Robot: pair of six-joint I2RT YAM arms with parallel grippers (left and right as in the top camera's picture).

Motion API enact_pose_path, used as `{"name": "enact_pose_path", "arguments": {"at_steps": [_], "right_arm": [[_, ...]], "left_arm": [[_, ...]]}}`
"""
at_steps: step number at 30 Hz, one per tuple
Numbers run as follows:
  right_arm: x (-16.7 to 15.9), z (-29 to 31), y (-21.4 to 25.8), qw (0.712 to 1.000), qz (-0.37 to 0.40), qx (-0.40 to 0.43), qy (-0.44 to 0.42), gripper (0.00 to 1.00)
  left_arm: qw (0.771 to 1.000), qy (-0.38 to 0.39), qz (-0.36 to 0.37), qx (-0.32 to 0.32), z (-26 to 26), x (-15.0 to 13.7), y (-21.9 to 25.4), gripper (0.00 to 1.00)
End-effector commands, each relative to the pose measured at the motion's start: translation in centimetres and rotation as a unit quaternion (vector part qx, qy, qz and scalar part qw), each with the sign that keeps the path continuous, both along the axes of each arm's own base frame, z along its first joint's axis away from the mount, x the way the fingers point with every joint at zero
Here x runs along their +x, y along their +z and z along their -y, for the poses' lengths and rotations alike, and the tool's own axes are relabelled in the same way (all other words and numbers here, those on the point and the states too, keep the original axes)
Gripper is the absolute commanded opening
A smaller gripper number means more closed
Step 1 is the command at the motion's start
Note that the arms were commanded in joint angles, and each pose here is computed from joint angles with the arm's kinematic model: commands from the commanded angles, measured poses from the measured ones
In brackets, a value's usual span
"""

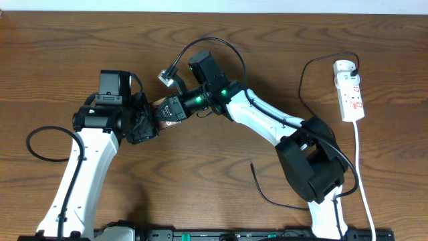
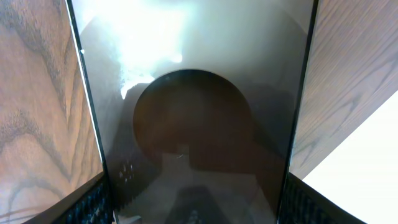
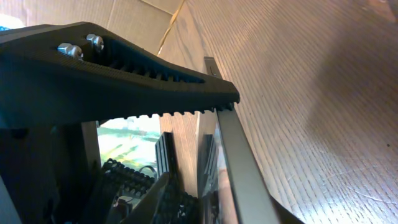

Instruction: Plug charger to phone and switch on socket

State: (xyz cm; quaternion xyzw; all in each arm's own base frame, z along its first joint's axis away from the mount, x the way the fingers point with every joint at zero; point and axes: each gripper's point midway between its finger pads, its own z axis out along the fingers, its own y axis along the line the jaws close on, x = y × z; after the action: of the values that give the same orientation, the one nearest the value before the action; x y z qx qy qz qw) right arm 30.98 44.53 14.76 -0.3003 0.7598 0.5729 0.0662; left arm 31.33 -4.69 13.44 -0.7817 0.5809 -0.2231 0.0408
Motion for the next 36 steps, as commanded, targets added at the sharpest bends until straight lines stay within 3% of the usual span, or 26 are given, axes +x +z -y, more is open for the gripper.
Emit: {"name": "enact_pose_path", "arguments": {"at_steps": [1,19,28,29,33,36], "right_arm": [[0.09,-0.26,0.82,1.0,0.008,0.009,0.004,0.23],[0.09,-0.26,0.82,1.0,0.008,0.009,0.004,0.02],[0.09,-0.26,0.82,1.0,0.008,0.009,0.004,0.01],[0.09,-0.26,0.82,1.0,0.008,0.009,0.004,0.01],[0.1,-0.24,0.82,1.0,0.008,0.009,0.004,0.01],[0.23,-0.16,0.81,1.0,0.008,0.009,0.002,0.01]], "left_arm": [[1.0,0.006,0.014,0.003,-0.12,0.64,1.05,0.07],[1.0,0.001,0.015,0.006,-0.12,0.64,1.05,0.08],[1.0,0.001,0.015,0.006,-0.12,0.64,1.05,0.07],[1.0,0.0,0.015,0.006,-0.12,0.64,1.05,0.11],[1.0,-0.003,0.016,0.006,-0.08,0.65,1.06,0.57],[1.0,-0.014,0.019,0.008,0.02,0.7,1.11,0.77]]}}
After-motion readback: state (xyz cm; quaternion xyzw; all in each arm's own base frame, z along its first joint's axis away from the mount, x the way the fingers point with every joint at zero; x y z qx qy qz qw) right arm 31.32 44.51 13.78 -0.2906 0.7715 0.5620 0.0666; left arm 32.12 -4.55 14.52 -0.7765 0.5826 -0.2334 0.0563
